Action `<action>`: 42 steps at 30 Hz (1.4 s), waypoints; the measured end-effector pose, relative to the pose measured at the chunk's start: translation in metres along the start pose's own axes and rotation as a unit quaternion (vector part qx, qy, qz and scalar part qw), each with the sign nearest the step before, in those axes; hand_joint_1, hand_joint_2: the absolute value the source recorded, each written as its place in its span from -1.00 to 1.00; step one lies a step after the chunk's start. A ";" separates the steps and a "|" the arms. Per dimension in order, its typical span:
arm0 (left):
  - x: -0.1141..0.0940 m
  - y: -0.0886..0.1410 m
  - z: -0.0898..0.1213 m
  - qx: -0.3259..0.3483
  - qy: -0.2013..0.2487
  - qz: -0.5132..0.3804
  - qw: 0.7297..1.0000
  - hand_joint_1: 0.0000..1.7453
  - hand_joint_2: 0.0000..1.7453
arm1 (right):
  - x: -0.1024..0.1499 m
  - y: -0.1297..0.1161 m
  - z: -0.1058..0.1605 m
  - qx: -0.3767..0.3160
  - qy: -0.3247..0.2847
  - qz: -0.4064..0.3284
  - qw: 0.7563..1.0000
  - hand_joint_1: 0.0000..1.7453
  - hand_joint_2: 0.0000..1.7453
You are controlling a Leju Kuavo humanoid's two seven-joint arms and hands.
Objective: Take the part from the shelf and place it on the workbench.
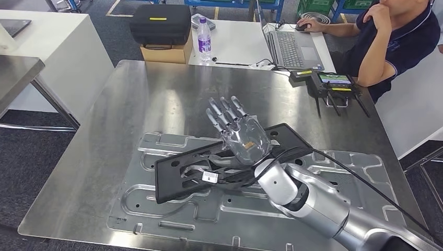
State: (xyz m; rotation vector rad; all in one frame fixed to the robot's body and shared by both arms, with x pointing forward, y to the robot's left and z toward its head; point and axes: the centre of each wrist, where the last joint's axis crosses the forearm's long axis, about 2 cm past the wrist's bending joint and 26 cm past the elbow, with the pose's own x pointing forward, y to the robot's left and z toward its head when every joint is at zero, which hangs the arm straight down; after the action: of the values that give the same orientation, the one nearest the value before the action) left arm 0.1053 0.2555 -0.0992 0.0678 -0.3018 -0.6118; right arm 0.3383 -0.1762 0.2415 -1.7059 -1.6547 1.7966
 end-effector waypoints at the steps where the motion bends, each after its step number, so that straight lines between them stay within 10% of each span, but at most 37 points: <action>1: 0.000 0.000 0.000 -0.001 -0.002 0.000 1.000 -1.00 -1.00 | -0.002 0.000 0.000 0.000 0.002 0.000 1.000 -1.00 -1.00; 42: 0.009 0.004 -0.001 0.002 -0.015 -0.002 1.000 -1.00 -1.00 | -0.003 0.004 0.005 0.009 0.000 -0.002 1.000 -1.00 -1.00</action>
State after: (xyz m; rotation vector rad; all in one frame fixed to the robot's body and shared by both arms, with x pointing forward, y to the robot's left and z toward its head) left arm 0.1146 0.2542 -0.0969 0.0626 -0.3311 -0.6163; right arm 0.3375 -0.1821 0.2390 -1.6934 -1.6372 1.8039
